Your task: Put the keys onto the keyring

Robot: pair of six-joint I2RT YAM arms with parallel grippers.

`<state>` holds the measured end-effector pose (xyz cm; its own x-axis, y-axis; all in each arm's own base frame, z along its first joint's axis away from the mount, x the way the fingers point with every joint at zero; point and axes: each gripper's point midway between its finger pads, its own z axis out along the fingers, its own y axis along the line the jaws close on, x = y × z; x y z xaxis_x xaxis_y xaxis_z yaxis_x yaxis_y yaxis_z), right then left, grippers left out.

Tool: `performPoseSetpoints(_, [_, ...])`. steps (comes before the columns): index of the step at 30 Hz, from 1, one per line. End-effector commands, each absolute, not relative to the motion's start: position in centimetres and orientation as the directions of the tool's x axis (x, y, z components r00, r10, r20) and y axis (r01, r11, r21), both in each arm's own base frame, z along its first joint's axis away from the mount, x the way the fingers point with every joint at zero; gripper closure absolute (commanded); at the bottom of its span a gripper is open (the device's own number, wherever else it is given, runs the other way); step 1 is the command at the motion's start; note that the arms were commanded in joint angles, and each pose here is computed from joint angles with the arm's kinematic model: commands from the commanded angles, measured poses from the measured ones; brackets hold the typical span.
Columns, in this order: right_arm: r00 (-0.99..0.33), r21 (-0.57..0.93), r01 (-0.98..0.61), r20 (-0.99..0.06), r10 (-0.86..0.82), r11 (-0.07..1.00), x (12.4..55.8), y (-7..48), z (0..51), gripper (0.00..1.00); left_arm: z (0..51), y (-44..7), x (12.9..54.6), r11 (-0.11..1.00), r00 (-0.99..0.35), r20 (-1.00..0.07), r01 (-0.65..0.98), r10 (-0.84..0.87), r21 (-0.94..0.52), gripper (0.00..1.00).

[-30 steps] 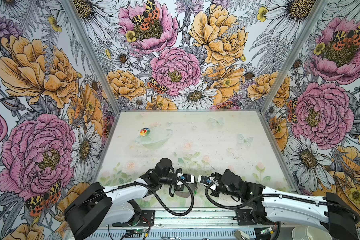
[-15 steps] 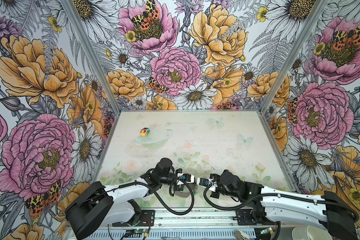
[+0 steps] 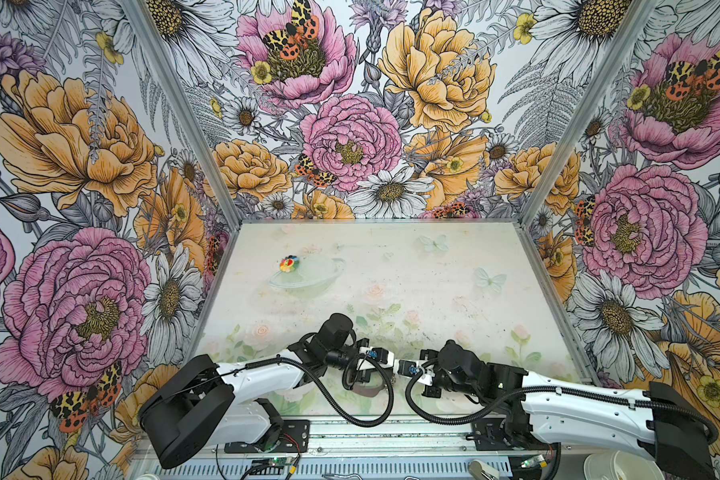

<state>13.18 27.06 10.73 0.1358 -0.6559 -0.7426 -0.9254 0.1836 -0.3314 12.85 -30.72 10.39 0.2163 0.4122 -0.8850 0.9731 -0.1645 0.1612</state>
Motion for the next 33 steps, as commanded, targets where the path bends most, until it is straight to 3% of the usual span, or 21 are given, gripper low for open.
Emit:
performPoseSetpoints(1, [0.198,-0.387,-0.896,-0.787,-0.585,0.217,14.2,28.6,14.5,1.0,10.9,-31.3,10.7,-0.277,0.25,-0.889,0.949,0.383,0.148,1.0])
performPoseSetpoints(16, [0.281,-0.409,-0.899,-0.814,-0.509,0.157,13.6,30.1,15.7,1.0,10.6,-32.5,9.2,-0.359,0.277,-0.883,0.923,0.379,0.136,1.0])
performPoseSetpoints(28, [0.211,-0.349,-0.914,-0.845,-0.491,0.208,13.9,29.8,15.3,1.0,14.1,-32.1,11.9,-0.165,0.294,-0.931,0.951,0.216,0.262,1.0])
performPoseSetpoints(33, [0.177,-0.359,-0.882,-0.852,-0.493,0.304,15.7,29.1,16.5,0.85,14.7,-31.7,13.4,-0.073,0.294,-0.934,0.956,0.201,0.285,1.0])
